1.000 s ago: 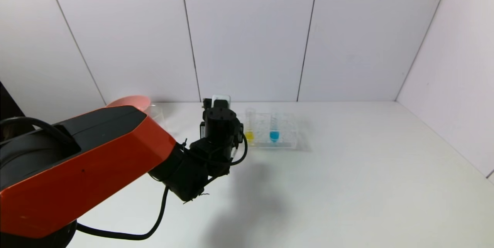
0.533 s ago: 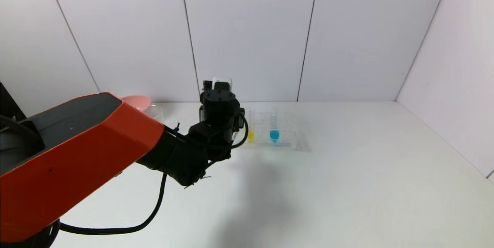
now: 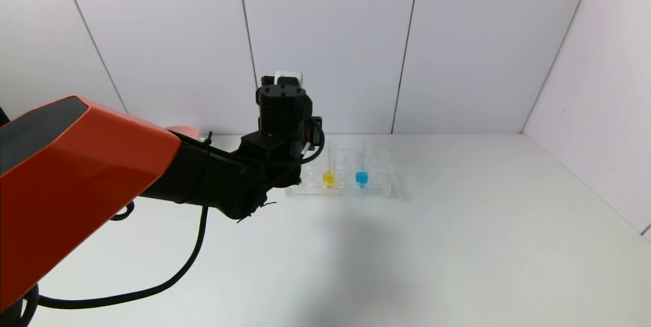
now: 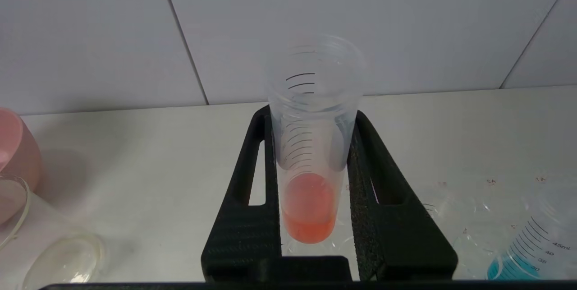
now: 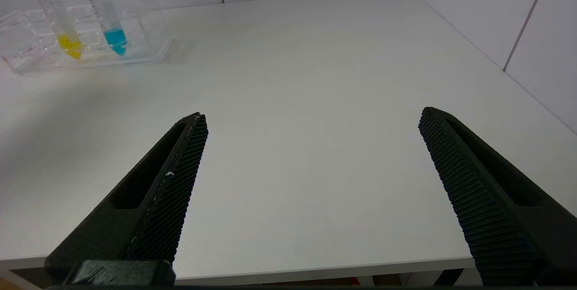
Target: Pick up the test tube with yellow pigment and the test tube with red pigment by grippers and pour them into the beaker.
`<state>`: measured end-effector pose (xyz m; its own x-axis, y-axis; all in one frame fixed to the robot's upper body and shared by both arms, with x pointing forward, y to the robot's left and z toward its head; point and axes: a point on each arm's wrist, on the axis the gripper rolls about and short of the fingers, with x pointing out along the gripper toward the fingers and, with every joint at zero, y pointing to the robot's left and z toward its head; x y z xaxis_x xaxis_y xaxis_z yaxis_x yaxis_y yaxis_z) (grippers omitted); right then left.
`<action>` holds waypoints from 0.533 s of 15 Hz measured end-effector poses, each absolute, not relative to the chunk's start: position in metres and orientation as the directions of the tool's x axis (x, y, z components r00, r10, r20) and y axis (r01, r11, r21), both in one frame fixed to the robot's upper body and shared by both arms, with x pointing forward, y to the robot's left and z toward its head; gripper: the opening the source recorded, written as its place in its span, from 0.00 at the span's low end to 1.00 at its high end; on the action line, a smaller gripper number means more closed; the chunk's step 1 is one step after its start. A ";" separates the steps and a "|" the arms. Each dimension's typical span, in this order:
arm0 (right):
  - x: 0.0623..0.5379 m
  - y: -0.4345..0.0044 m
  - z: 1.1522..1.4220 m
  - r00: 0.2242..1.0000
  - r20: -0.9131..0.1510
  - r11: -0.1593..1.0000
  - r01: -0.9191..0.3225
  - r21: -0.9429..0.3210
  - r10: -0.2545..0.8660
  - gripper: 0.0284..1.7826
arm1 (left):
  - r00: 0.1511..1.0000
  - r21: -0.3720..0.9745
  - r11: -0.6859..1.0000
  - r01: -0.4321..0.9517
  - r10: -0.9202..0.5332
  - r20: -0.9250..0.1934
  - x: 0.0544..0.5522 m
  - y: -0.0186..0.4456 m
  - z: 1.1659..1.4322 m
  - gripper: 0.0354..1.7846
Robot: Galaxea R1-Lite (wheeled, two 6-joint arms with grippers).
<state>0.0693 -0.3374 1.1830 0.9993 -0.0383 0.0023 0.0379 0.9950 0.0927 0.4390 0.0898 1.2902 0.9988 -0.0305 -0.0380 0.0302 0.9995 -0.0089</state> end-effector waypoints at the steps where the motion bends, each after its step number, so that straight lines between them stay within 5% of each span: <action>1: 0.069 -0.337 1.183 0.999 0.002 0.995 0.038 0.093 -0.038 0.96 | 0.998 -0.011 0.999 0.043 -0.044 -0.038 0.437 0.091 1.292 0.24; 8: 0.069 -0.337 1.183 0.999 0.002 0.995 0.037 0.093 -0.038 0.96 | 0.975 0.005 0.987 0.164 -0.161 -0.151 0.417 0.169 1.305 0.24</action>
